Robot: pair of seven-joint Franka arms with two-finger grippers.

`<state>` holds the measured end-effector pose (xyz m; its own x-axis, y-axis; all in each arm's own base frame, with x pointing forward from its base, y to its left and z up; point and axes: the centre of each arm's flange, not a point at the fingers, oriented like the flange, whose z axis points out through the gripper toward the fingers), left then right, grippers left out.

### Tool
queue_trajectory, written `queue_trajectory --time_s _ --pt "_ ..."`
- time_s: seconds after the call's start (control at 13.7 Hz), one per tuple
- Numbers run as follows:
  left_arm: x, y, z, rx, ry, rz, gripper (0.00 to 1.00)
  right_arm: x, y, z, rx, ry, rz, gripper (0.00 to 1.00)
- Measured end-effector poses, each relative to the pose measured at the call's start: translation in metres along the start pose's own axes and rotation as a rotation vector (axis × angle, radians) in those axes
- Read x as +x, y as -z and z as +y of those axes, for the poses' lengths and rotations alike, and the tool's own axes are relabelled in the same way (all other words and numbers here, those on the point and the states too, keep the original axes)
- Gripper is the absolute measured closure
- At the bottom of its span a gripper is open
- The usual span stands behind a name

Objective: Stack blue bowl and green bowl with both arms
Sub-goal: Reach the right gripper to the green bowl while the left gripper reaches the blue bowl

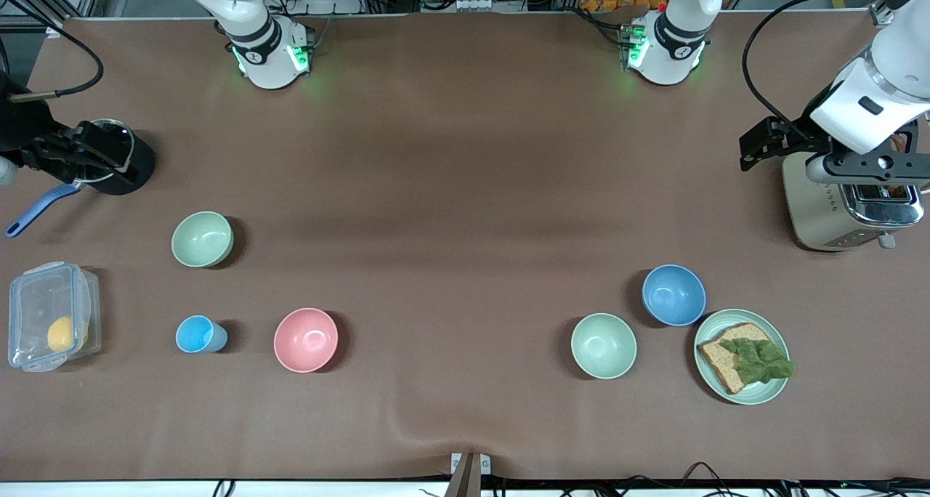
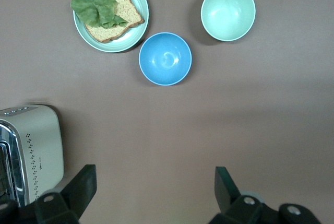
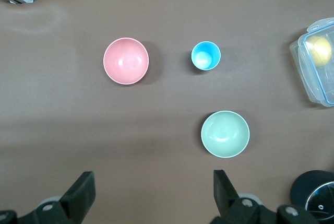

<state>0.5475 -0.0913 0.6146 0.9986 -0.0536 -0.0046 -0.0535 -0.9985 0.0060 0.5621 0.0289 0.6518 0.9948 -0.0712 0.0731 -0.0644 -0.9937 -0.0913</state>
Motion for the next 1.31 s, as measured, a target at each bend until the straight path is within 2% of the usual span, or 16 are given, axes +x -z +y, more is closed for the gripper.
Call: queue_trajectory --time_s 0.44,0.58,1.02,1.31 --pt "0.009 -0.011 -0.001 -0.005 0.000 -0.005 0.00 0.000 -0.001 0.001 -0.007 0.000 -0.003 0.00" --pt "0.022 -0.022 -0.002 -0.014 0.002 0.021 0.00 0.003 -0.009 0.004 -0.009 -0.005 -0.020 0.00" --pt "0.082 -0.066 -0.007 -0.057 0.012 0.118 0.00 0.030 -0.078 0.012 -0.017 -0.019 -0.128 0.00" --pt "0.135 -0.133 -0.011 -0.100 0.029 0.217 0.00 0.051 -0.166 0.037 -0.033 -0.056 -0.273 0.00"
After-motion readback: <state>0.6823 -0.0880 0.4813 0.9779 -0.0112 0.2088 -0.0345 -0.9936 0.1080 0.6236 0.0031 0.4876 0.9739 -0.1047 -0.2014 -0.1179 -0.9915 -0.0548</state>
